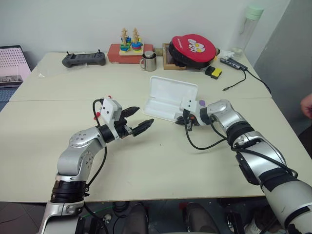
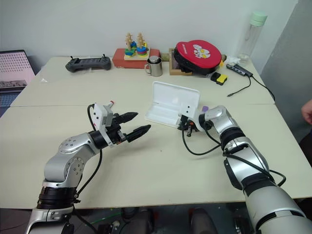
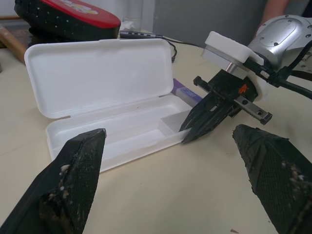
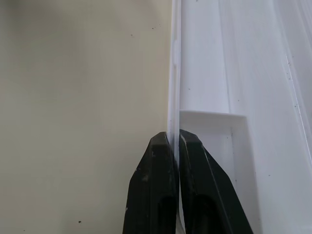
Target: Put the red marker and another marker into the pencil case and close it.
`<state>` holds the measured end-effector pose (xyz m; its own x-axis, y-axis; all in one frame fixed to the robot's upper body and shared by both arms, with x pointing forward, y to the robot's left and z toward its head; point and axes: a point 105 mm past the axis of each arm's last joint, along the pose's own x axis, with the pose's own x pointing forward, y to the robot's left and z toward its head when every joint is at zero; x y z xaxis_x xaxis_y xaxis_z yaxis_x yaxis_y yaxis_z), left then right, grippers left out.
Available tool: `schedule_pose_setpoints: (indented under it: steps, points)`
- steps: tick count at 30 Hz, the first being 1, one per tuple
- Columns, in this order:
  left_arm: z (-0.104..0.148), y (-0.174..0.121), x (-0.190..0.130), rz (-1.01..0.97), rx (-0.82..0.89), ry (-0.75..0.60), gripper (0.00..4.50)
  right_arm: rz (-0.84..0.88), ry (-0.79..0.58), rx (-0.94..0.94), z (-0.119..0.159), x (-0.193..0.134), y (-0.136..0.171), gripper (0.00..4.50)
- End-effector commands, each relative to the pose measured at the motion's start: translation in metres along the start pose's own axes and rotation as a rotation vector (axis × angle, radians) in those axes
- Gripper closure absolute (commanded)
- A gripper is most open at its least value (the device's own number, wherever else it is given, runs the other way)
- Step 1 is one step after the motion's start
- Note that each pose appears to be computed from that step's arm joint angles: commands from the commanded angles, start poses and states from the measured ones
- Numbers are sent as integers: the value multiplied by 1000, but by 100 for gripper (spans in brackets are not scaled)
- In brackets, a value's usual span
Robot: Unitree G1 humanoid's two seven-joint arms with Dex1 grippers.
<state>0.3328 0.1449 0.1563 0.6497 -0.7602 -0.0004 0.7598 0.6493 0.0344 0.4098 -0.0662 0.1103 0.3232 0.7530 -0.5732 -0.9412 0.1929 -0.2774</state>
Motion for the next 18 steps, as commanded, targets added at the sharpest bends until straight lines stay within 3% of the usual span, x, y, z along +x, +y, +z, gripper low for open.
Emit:
schedule_pose_setpoints:
  steps: [1, 5, 9, 18]
  points:
    - [16, 0, -2, -3, 47, -31, 0, 142, -84, -143, 20, 1, 24, 448]
    - [12, -4, -6, -26, 36, -1, 0, 286, -91, -206, 11, 8, 71, 448]
    - [4, -10, -10, -48, 35, 41, 0, 287, -94, -204, 13, 14, 88, 448]
    - [1, -12, -19, -26, 20, 70, 0, 180, -77, -147, 15, 17, 70, 448]
